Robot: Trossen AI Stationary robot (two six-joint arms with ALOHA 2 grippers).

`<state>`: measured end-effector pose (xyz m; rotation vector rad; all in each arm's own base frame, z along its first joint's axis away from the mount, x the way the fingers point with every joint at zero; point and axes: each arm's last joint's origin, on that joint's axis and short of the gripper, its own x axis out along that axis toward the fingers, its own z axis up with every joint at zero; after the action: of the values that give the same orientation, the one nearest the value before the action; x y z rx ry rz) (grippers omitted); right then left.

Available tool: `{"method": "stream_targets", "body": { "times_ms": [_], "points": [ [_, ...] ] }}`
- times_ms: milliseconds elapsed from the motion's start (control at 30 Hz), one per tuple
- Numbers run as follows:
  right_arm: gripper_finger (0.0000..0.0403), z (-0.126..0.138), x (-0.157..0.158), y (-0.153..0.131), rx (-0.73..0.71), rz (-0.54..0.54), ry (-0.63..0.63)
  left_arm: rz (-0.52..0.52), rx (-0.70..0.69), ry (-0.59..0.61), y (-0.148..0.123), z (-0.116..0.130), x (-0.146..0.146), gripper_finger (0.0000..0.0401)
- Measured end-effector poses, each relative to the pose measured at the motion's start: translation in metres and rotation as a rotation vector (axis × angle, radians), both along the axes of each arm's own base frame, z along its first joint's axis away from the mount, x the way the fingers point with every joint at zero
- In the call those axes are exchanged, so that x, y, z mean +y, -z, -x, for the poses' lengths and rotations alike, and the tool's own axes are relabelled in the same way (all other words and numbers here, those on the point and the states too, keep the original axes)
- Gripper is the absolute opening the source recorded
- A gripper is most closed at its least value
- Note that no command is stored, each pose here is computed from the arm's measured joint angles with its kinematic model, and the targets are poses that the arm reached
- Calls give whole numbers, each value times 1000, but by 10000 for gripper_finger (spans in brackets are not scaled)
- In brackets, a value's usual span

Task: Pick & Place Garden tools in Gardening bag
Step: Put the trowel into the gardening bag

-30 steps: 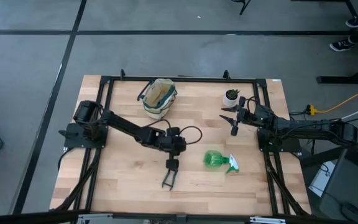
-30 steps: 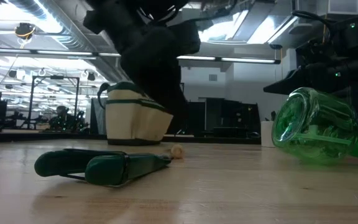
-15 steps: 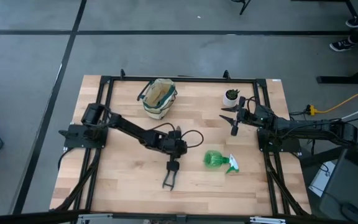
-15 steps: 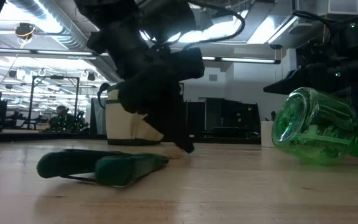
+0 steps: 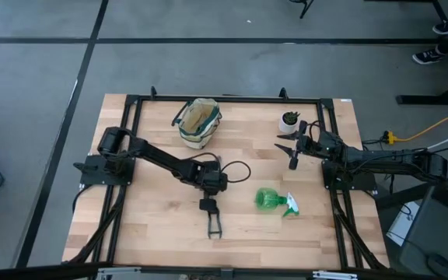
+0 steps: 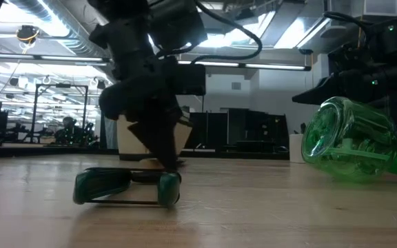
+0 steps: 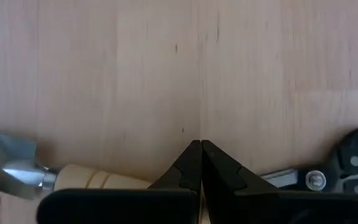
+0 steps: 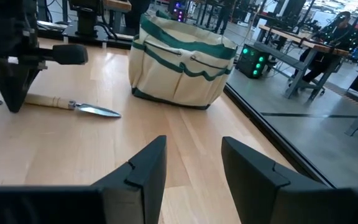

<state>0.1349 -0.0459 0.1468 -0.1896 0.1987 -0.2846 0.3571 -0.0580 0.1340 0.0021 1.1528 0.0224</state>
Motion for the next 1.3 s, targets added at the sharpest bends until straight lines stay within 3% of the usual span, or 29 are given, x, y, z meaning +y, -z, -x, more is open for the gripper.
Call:
{"method": "stream_targets", "body": {
  "times_ms": [367, 667, 833, 1033, 1300],
  "points": [
    [158, 0, 0, 2, 16, -5, 1, -88, 174, -124, -14, 28, 5, 2],
    [158, 1, 0, 4, 38, -13, 0, -212, 141, -178, -30, 35, 5, 3],
    [158, 1, 0, 4, 39, -13, 1, -232, 141, -142, -30, 33, 13, 32],
    [158, 1, 0, 4, 41, -14, 1, -299, 152, -27, -30, 30, 26, 98],
    [158, 1, 0, 4, 41, -14, 1, -486, 168, 354, -32, 21, 41, 167]
  ]
}}
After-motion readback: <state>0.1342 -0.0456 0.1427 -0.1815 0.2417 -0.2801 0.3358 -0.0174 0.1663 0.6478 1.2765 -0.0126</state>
